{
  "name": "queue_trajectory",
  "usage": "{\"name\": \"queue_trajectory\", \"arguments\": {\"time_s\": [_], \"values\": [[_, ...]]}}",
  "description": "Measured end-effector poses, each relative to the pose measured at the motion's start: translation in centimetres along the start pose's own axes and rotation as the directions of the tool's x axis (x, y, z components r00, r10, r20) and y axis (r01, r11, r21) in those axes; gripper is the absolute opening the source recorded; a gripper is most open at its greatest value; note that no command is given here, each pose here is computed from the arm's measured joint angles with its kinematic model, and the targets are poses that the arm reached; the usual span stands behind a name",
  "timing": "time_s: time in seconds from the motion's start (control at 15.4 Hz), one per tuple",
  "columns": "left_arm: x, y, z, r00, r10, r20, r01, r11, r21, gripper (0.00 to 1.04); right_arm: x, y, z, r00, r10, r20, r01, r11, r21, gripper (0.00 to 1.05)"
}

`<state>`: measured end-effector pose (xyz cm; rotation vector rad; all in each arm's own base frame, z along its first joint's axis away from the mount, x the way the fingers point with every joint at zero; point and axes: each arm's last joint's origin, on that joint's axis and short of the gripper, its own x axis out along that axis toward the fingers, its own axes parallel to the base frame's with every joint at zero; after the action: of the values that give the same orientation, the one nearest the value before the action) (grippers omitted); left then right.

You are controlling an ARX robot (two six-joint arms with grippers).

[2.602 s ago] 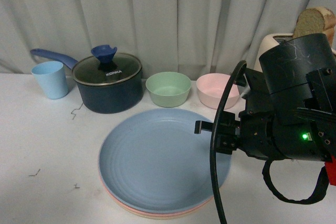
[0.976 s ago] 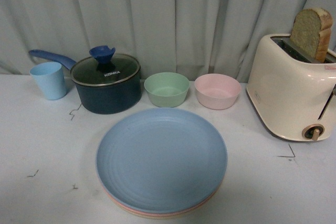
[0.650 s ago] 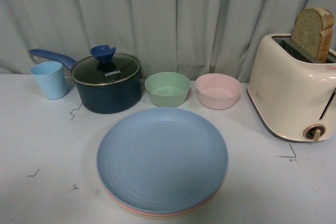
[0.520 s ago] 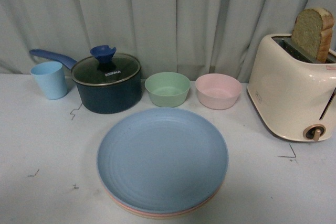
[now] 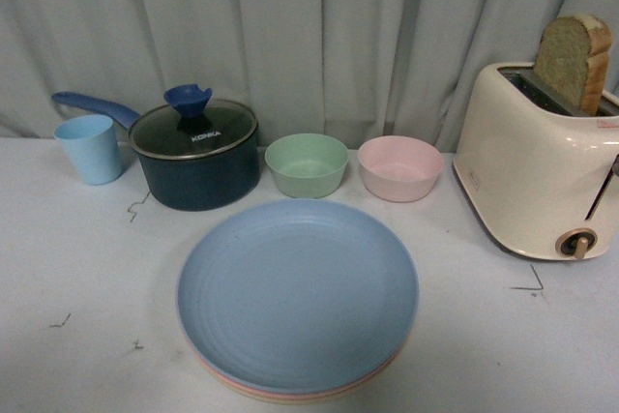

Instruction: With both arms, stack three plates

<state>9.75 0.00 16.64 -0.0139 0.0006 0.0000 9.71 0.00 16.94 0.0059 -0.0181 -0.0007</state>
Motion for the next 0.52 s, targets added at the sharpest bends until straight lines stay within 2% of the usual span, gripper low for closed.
{"name": "queue_trajectory", "arguments": {"time_s": [0.39,0.52], "values": [[0.00,0.00,0.00,1.000,0.000,0.000,0.000,1.000,0.000,0.98,0.02,0.00,-0.27,1.000,0.000,-0.014,0.000,1.000,-0.001,0.03],[0.00,0.00,0.00,1.000,0.000,0.000,0.000,1.000,0.000,0.98,0.02,0.00,-0.27,1.000,0.001,-0.014,-0.001,1.000,-0.001,0.27]]}}
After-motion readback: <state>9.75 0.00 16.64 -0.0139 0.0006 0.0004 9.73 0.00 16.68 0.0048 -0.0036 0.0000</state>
